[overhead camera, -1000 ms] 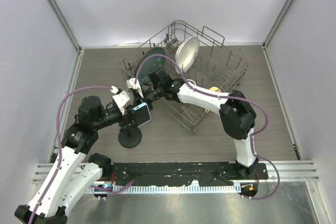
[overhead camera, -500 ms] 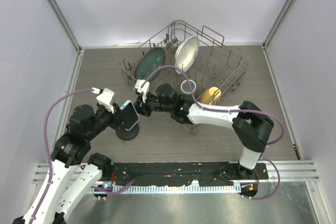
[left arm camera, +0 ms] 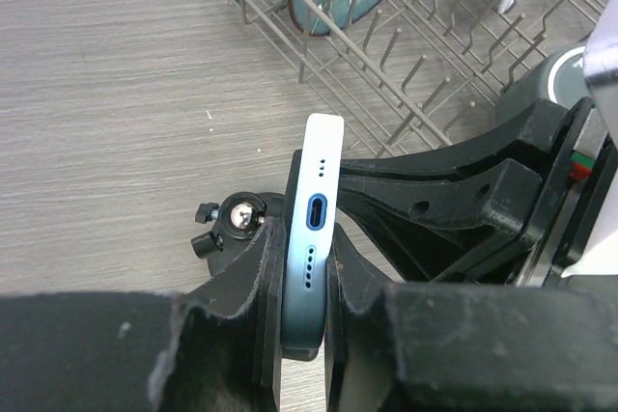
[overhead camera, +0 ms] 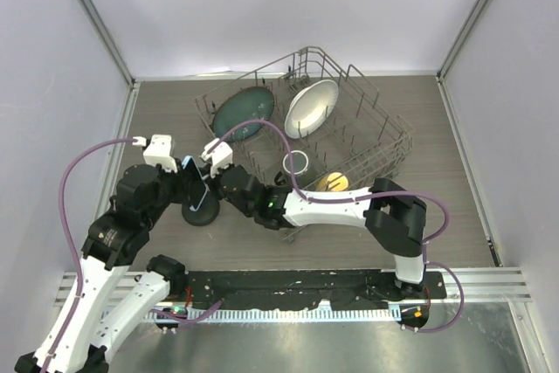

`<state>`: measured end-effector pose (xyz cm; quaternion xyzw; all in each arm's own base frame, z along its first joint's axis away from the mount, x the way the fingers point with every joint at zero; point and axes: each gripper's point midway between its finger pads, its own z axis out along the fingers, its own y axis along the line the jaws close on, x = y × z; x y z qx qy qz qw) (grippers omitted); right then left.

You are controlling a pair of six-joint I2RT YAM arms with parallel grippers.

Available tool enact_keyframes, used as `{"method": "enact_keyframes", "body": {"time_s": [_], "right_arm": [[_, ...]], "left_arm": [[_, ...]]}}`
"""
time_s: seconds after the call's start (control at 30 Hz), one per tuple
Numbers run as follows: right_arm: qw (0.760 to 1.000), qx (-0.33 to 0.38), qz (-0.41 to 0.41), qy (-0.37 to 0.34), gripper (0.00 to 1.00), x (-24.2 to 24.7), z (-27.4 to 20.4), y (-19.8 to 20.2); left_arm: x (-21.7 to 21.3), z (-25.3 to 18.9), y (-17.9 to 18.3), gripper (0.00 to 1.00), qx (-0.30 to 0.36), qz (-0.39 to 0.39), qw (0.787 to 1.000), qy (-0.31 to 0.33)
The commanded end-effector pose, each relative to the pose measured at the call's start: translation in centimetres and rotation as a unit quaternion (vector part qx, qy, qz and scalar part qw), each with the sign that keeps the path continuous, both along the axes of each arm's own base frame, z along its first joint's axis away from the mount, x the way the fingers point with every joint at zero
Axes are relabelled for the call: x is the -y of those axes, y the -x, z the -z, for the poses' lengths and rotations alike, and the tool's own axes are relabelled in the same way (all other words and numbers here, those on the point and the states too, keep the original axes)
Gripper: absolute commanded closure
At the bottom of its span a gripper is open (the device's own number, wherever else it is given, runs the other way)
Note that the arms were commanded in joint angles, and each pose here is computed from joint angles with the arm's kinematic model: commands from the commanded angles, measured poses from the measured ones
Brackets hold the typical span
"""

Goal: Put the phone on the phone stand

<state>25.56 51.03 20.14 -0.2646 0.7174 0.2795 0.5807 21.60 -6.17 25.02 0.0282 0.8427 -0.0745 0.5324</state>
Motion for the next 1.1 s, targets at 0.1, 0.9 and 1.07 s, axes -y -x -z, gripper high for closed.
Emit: {"method": "enact_keyframes", "body": {"time_s": [0.1, 0.9, 1.07], "right_arm": [[0.996, 0.034, 0.077, -0.032, 0.99, 1.1, -3.8, -3.6], [0.993, 0.107, 0.053, 0.025, 0.99, -2.2, -4.9, 1.5], [0.995, 0.087, -0.015, 0.039, 0.97, -2.5, -4.8, 3.2]], "left_arm": [[-6.1, -0.3, -0.3, 1.00, 0.038, -0.127, 0.987, -0.089], [-5.3, -0.9, -4.8, 1.00, 0.087, -0.174, 0.979, -0.062], [-5.5, 0.1, -3.8, 1.00, 0.078, -0.165, 0.981, -0.069]]}}
